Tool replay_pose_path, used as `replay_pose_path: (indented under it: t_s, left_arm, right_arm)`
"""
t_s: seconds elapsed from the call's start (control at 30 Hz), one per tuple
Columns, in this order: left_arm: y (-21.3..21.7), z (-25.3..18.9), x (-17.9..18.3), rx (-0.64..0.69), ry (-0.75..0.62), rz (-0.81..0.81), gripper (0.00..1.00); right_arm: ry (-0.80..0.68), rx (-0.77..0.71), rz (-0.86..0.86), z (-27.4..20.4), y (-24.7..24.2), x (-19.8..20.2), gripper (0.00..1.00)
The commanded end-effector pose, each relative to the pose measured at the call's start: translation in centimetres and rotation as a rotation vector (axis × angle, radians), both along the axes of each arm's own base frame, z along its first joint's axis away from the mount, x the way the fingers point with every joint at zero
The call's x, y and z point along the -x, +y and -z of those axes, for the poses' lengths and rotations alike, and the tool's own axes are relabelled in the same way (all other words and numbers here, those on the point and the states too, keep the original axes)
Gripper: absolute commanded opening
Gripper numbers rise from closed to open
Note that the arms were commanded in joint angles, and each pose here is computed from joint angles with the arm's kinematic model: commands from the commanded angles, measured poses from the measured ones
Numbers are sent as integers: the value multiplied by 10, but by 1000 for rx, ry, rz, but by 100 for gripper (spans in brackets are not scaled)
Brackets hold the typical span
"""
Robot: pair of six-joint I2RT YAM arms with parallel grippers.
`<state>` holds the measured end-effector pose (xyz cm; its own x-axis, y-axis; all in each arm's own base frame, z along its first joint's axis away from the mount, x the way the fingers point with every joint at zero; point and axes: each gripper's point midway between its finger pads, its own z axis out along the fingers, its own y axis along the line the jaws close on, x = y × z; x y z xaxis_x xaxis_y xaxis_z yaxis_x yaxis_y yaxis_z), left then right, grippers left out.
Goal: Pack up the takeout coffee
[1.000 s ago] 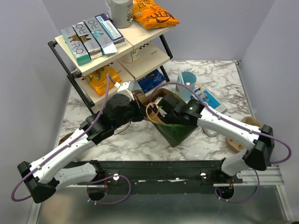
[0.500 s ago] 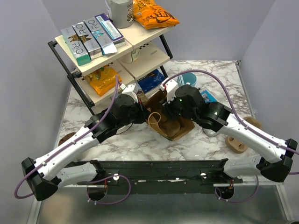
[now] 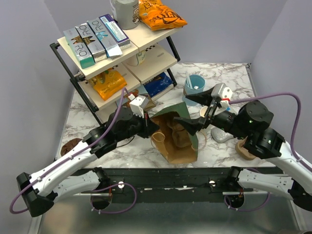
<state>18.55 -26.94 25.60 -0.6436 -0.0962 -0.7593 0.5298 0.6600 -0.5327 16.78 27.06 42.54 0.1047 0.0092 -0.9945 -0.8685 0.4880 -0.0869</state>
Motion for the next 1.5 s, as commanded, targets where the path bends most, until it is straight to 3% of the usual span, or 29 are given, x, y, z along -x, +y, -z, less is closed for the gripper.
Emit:
replay_pose_path:
  t_s: [0.0, 0.2, 0.47, 0.73, 0.9, 1.07, 1.33, 1.37, 1.4, 1.47]
  left_arm:
    - [6, -25, 14, 37, -190, 90, 0]
    - [21, -39, 19, 37, -283, 83, 0]
    - [20, -33, 20, 9, -269, 97, 0]
    - [16, -41, 24, -3, -202, 117, 0]
    - [18, -34, 30, -61, -43, 98, 0]
    - [13, -23, 26, -152, 127, 50, 0]
    - [-1, 3, -2, -240, 232, -47, 0]
    - [-2, 5, -6, -244, 232, -53, 6]
    - [-3, 3, -7, -242, 229, -59, 26]
    - [-6, -2, -12, -238, 210, -56, 38]
  right_arm:
    - [-123, -88, -44, -28, 1, 8, 100]
    - [-142, -127, 84, -36, -14, -9, 100]
    - [-92, -41, 157, -10, -16, -24, 100]
    - [62, -14, 413, 11, -44, -54, 100]
    - [141, 16, 594, 25, -61, -75, 100]
    - [239, 78, 643, 43, -66, -86, 100]
    - [436, 110, 697, 79, -80, -117, 100]
    - [465, 132, 701, 87, -81, -120, 100]
    - [480, 128, 702, 87, -82, -123, 100]
    - [490, 144, 713, 93, -87, -132, 100]
